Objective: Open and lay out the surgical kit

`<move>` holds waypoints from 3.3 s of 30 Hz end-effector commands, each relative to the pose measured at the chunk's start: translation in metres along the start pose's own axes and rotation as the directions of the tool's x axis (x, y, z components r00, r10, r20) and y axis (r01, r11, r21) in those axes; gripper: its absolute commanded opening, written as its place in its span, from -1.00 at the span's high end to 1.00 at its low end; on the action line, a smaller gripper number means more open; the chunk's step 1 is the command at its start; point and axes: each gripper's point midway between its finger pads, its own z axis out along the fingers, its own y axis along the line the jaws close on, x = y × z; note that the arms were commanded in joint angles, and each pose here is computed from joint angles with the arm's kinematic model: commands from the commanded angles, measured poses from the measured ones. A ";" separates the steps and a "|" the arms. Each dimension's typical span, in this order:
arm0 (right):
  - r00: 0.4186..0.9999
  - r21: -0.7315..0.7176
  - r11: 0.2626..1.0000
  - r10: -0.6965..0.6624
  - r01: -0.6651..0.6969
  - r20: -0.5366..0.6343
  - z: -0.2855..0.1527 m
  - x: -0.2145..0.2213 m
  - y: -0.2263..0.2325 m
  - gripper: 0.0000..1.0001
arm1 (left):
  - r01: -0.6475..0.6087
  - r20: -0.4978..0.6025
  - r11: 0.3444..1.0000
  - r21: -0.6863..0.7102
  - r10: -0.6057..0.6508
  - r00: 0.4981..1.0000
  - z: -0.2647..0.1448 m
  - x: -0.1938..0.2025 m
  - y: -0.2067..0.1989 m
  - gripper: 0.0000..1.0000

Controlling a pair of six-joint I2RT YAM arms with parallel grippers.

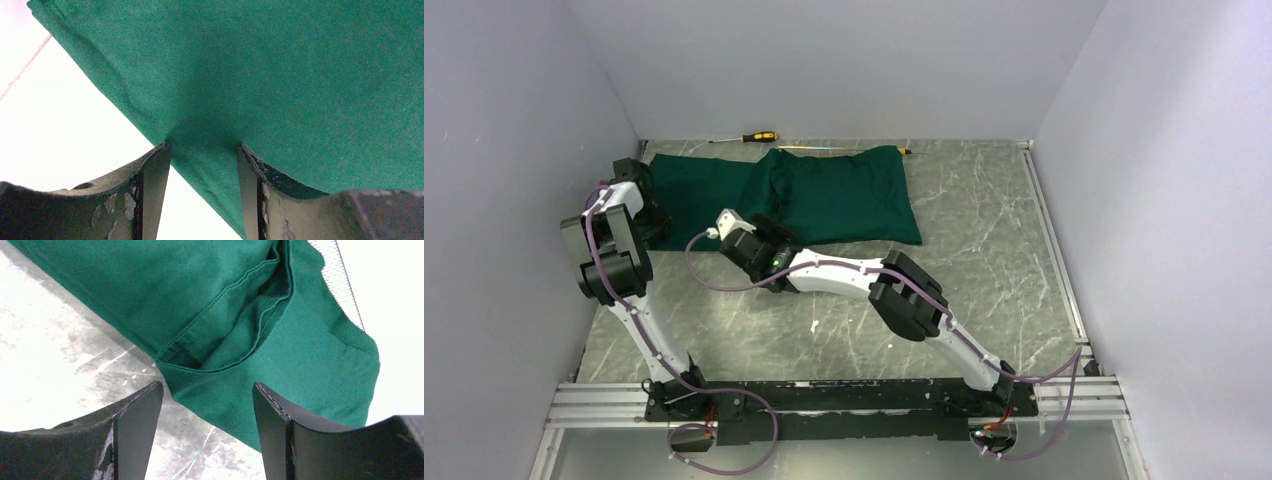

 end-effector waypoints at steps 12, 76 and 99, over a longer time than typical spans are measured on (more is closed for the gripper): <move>0.997 0.194 0.978 0.067 -0.071 0.028 0.005 -0.014 -0.060 0.23 | 0.019 -0.068 0.998 -0.057 -0.023 0.997 0.020 0.022 0.010 -0.13; 0.277 0.377 0.297 0.955 -0.877 -0.108 -0.015 0.336 -0.413 -0.65 | 0.012 -0.022 1.000 -0.017 -0.012 1.000 0.019 0.000 0.001 -0.13; 0.134 0.797 0.478 0.876 -0.368 -0.464 -0.049 0.484 -0.349 -0.11 | -0.004 -0.081 1.000 -0.029 0.001 0.997 0.028 0.019 0.006 -0.13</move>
